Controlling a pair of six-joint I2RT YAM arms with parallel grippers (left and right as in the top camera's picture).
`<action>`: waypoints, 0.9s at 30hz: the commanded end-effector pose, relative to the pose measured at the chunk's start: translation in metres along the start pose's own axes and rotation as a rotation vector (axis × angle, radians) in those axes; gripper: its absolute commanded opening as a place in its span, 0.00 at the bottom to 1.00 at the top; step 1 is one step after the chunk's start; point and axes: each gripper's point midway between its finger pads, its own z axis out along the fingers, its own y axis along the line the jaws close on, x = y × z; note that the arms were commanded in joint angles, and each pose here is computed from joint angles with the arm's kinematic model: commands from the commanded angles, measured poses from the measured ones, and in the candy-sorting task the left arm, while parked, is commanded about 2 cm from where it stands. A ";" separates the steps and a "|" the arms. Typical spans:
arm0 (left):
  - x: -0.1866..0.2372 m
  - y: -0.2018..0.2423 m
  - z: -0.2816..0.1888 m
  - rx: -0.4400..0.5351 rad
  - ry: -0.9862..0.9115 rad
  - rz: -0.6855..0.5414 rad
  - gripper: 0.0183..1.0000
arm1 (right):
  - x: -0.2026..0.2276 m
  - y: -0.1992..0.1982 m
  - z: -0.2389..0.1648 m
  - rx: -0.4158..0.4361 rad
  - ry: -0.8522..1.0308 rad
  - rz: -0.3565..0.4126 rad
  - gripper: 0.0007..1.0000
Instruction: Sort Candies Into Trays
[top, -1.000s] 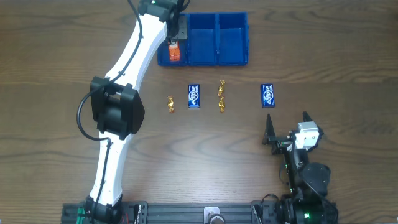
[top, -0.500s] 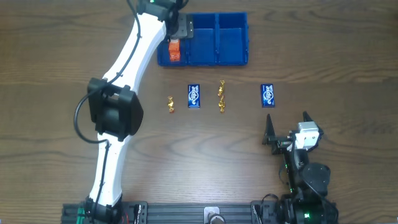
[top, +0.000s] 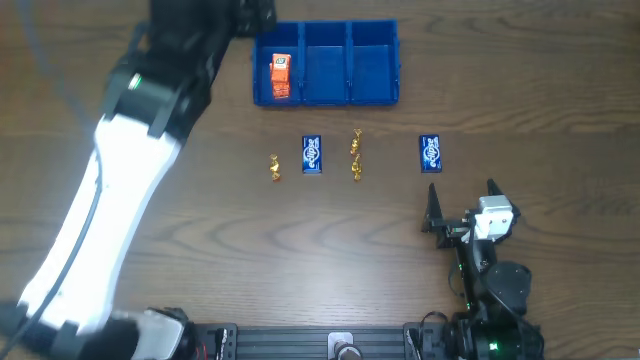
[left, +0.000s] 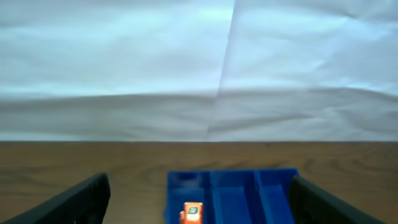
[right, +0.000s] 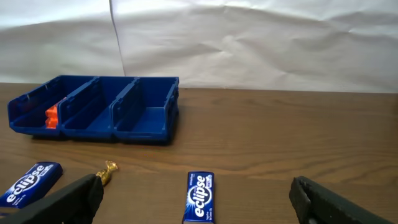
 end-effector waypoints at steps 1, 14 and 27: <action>0.005 0.041 -0.041 -0.086 -0.055 0.053 0.90 | 0.002 0.000 0.000 -0.001 0.006 -0.015 1.00; 0.057 0.110 -0.143 -0.128 -0.237 0.048 0.90 | 0.002 0.000 0.000 -0.001 0.006 -0.015 1.00; 0.154 0.127 -0.183 -0.079 -0.409 0.065 0.91 | 0.002 0.000 0.000 -0.001 0.006 -0.015 1.00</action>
